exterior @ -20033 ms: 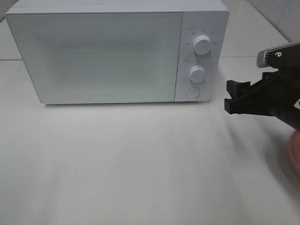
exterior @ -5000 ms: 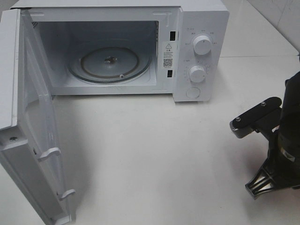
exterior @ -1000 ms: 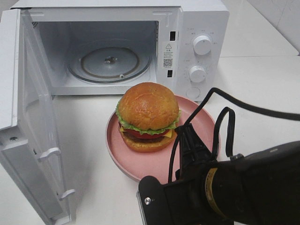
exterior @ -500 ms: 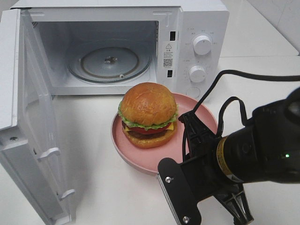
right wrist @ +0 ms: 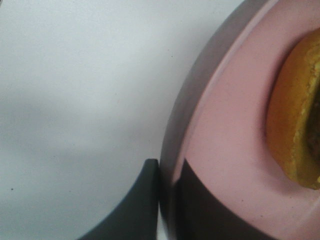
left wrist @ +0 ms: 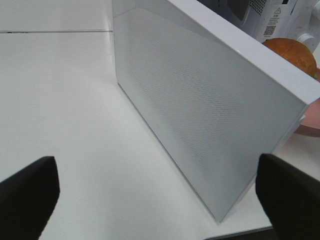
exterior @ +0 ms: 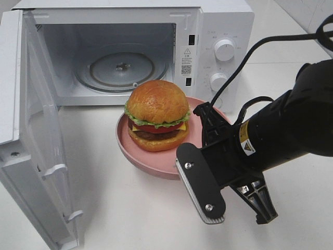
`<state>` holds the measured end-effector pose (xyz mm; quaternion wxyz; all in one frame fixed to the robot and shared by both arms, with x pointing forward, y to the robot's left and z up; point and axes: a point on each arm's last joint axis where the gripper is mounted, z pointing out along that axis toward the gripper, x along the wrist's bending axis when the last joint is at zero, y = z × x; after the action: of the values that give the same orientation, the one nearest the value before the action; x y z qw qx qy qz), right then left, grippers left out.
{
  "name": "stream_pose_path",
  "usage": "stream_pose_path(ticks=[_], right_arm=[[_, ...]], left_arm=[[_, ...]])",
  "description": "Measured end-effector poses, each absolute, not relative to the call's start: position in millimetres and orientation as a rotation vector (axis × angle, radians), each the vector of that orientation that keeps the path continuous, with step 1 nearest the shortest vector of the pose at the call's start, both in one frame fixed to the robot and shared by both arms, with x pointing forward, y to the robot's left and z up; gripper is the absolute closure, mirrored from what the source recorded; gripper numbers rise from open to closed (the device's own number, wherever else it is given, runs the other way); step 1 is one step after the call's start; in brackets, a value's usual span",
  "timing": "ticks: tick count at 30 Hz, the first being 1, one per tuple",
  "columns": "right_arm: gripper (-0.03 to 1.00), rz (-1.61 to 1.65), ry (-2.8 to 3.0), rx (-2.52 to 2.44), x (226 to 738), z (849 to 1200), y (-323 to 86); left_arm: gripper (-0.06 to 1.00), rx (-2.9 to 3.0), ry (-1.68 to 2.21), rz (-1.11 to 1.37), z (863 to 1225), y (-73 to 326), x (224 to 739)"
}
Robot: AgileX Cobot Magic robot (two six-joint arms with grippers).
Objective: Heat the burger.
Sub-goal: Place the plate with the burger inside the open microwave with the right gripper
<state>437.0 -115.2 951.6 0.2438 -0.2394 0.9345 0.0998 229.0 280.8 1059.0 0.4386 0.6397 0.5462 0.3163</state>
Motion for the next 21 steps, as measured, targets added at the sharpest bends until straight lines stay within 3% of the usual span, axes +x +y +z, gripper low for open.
stream_pose_path(ticks=[21], right_arm=[[0.90,0.252,2.473,-0.849,450,951,-123]], left_arm=[[-0.04,1.590,1.358,0.786,1059,281,229]])
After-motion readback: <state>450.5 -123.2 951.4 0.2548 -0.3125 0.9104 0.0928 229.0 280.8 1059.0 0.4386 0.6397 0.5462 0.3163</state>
